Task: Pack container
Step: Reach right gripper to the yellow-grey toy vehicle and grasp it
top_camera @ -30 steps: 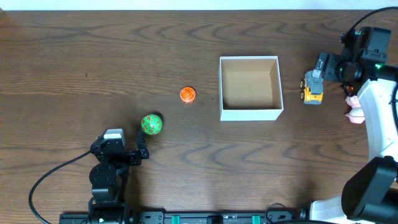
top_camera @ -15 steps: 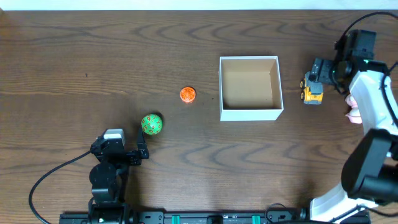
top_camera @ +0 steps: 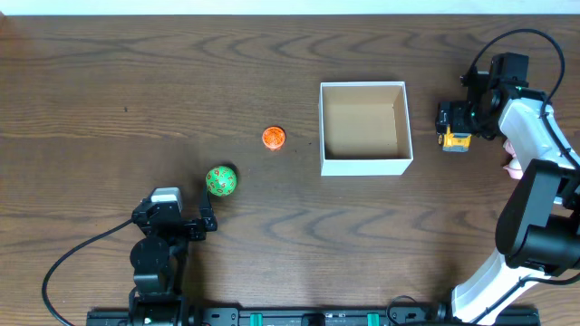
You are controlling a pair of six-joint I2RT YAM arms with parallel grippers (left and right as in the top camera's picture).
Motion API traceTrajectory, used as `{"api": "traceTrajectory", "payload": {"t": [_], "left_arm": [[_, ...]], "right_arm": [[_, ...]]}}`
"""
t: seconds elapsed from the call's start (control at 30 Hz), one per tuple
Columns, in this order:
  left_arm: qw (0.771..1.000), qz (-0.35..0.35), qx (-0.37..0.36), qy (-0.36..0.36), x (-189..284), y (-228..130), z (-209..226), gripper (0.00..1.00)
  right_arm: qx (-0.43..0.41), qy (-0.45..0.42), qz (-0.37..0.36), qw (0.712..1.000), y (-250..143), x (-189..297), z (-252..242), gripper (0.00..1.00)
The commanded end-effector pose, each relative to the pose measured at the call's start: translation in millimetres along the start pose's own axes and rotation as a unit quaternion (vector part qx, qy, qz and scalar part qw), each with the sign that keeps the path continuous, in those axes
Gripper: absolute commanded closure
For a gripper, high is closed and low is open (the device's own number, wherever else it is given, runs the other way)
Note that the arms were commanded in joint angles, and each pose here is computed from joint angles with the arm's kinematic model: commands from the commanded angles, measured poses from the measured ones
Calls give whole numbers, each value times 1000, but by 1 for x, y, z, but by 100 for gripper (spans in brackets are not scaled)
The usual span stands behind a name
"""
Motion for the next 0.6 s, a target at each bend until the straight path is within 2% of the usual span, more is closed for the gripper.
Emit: {"api": "traceTrajectory", "payload": {"t": [0.0,0.13,0.2,0.3,0.57], "left_arm": [[1000,24,5,8,-1,-11,3,2],[1000,24,5,8,-1,-11,3,2],[1000,24,5,8,-1,-11,3,2],[1000,24,5,8,-1,-11,3,2],[1000,24,5,8,-1,-11,3,2]], "right_arm": [[22,3,-12,1000,6,2,-2,1],[22,3,-13,1000,6,2,-2,8],[22,3,-10,1000,5,0,-2,8],[21,6,-3,1000,3,-7,-2,1],[6,10,25,1000,-4,-35,-4,1]]}}
Point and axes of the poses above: each gripper's point midway between its finger pads, its own x axis back along the fingers, its own z axis along the line the jaws close on, y = z × x, the point moved 10 cm from there along x, back along the fingers, and after that the axes turned 8 degrees about x, right-handed, at the moved point
